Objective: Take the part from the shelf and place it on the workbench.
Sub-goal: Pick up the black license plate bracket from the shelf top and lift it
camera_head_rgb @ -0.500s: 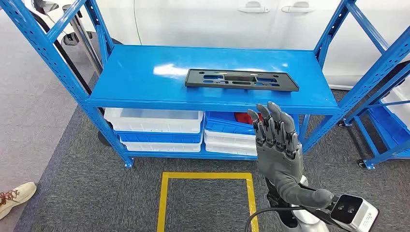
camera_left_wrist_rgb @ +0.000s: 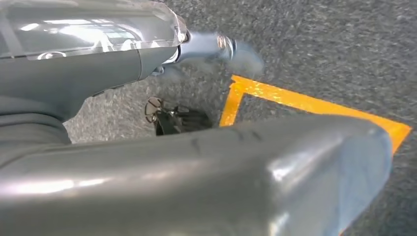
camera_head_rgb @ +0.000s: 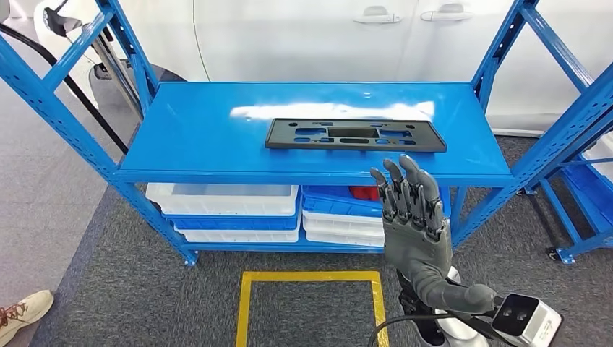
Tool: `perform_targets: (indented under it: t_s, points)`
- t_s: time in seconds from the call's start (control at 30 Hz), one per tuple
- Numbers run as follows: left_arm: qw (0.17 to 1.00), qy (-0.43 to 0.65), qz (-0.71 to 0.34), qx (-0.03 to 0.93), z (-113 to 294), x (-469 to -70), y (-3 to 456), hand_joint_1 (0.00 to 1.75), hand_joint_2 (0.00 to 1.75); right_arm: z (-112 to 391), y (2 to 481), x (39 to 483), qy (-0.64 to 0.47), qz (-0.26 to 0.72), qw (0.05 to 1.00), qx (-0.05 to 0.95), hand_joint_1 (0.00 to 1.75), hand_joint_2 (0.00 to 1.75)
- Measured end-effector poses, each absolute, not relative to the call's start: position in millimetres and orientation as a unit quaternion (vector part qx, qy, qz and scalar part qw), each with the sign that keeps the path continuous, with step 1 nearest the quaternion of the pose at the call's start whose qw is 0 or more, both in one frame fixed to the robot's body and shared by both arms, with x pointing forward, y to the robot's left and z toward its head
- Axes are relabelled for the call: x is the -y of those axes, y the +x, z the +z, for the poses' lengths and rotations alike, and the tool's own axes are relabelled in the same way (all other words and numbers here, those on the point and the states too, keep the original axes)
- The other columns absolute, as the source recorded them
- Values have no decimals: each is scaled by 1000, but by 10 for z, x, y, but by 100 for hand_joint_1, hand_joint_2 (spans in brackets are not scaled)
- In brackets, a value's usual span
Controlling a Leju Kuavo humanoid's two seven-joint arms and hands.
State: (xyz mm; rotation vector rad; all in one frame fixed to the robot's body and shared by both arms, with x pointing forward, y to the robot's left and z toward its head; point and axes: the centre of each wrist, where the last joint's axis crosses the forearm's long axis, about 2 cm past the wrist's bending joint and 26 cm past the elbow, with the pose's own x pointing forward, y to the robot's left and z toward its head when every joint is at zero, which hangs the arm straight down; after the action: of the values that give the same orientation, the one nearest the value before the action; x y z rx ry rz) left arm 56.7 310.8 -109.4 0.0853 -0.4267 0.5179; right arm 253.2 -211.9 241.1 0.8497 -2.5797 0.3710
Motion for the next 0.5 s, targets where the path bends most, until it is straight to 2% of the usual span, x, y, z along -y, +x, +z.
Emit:
perform_targets:
  t_s: [0.5]
  points:
    - [946,38,248,205,-1101,-3105,519,0,0,2242,2564,2144,275,132,235,923,0,0]
